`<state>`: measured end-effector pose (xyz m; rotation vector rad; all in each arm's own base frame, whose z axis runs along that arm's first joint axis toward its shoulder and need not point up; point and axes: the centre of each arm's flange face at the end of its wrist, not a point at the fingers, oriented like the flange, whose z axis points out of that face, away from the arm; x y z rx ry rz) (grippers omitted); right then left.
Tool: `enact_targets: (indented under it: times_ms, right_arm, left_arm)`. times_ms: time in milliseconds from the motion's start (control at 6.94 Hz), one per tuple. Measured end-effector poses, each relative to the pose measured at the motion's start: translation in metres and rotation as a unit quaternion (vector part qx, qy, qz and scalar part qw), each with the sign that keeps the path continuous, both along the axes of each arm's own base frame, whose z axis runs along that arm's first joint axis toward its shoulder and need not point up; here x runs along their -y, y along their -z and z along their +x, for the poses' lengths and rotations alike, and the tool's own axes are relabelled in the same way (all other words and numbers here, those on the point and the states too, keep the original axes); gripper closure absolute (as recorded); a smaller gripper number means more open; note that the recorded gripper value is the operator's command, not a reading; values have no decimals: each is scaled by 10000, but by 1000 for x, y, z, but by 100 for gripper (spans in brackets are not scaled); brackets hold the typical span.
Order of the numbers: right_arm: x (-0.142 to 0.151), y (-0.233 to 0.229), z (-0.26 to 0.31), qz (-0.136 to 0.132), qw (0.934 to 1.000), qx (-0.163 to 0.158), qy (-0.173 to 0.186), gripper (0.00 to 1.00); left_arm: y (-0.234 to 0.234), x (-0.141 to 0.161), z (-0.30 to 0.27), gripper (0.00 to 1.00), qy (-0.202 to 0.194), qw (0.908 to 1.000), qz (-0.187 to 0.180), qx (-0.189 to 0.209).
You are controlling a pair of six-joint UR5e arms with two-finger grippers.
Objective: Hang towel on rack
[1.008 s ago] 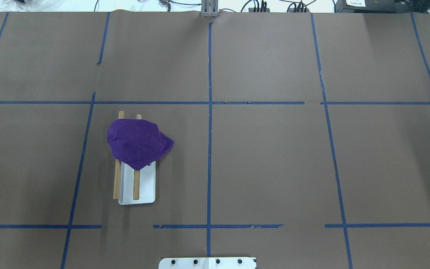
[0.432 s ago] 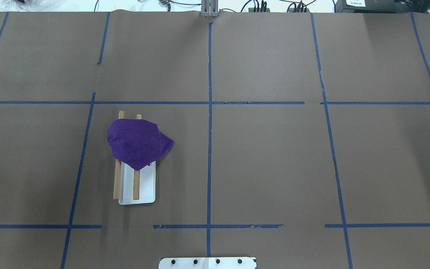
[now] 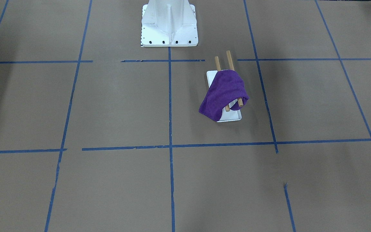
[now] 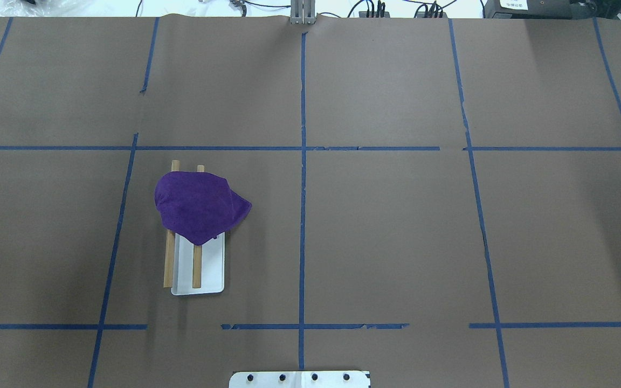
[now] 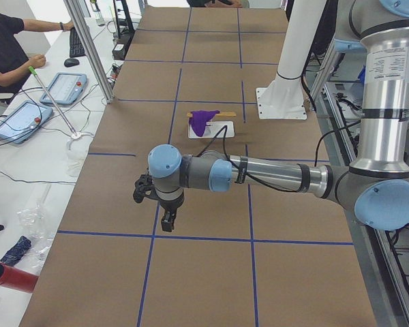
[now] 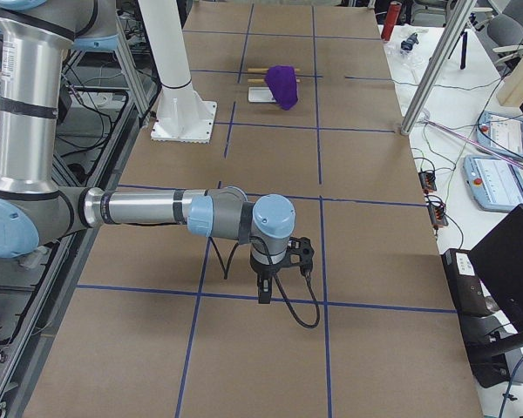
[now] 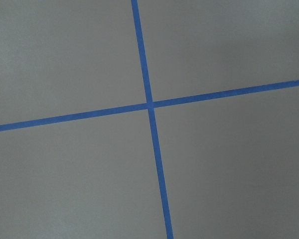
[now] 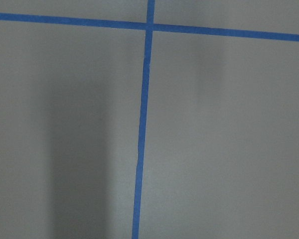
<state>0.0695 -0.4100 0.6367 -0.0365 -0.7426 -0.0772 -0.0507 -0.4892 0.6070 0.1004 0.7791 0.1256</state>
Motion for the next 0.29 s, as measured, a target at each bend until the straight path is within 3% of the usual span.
enact_targets:
  times_ms: [288]
  right_arm:
    - [3,1,-6,3,10000,7,60,0]
  left_arm:
    - [2,1,0,0,1,10000,24,2]
